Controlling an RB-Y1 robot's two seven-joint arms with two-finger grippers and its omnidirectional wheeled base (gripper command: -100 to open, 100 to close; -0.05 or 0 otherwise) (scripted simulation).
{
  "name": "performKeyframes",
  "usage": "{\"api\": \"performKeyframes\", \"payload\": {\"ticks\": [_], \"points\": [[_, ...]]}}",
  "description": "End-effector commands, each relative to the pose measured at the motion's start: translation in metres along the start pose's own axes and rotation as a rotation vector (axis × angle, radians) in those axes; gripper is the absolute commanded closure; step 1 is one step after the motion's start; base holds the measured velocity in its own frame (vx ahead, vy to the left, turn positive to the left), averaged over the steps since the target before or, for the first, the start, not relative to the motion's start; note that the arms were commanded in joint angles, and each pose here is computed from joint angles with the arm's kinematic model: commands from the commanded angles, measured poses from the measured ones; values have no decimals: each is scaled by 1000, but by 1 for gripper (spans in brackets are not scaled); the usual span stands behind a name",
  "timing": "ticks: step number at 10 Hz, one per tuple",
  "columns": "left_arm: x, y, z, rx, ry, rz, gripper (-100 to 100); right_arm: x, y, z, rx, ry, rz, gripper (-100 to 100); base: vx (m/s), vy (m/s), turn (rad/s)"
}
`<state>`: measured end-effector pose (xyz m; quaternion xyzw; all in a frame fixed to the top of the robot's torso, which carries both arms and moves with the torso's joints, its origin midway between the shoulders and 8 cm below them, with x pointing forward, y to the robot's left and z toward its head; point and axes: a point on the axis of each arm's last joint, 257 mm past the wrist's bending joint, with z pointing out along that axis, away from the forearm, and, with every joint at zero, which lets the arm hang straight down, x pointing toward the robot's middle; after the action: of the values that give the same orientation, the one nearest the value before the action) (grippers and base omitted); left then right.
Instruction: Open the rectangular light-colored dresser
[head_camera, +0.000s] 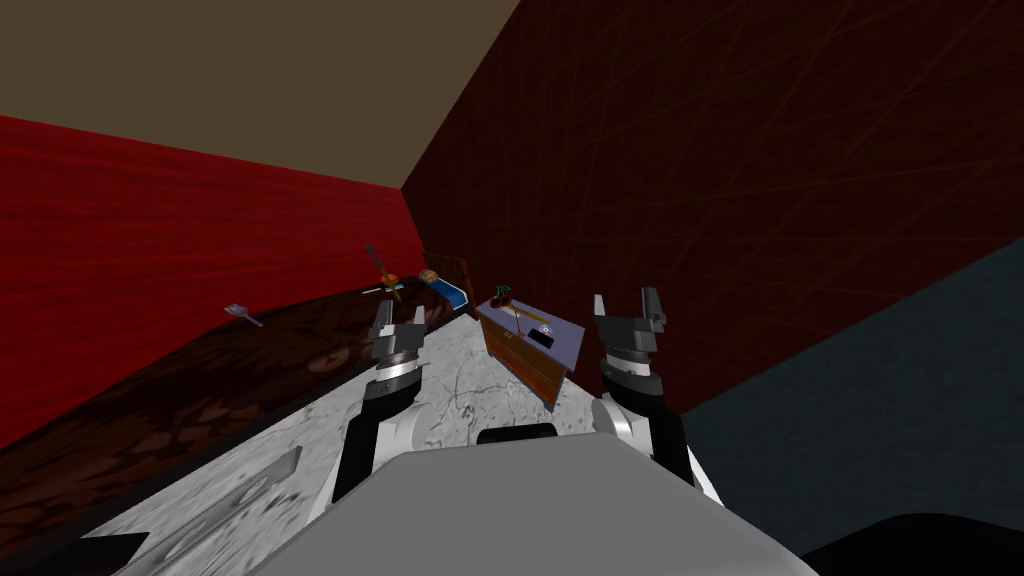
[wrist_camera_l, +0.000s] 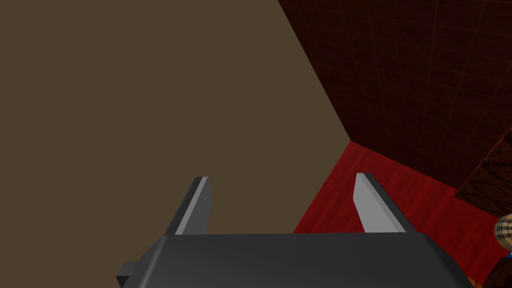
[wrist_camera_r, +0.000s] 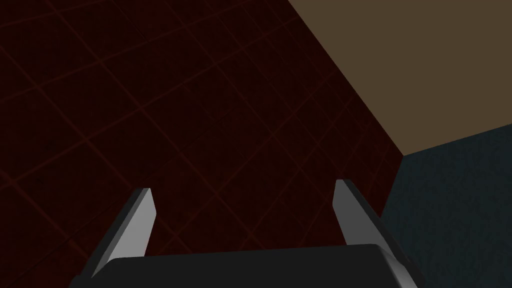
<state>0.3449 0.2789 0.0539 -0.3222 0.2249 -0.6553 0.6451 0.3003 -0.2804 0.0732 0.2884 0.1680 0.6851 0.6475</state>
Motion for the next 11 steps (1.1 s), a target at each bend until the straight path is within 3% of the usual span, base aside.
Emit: {"api": "performKeyframes", "payload": {"ticks": [1,9,10,11], "points": [[0,0,0,0,0,0,0,0,0,0,0,0,0,0,0,0,0],[0,0,0,0,0,0,0,0,0,0,0,0,0,0,0,0,0],[0,0,0,0,0,0,0,3,-8,-3,28,37,-32,-100,2,3,98],[0,0,0,0,0,0,0,5,-15,-5,52,63,-62,-100,-5,3,151]]}}
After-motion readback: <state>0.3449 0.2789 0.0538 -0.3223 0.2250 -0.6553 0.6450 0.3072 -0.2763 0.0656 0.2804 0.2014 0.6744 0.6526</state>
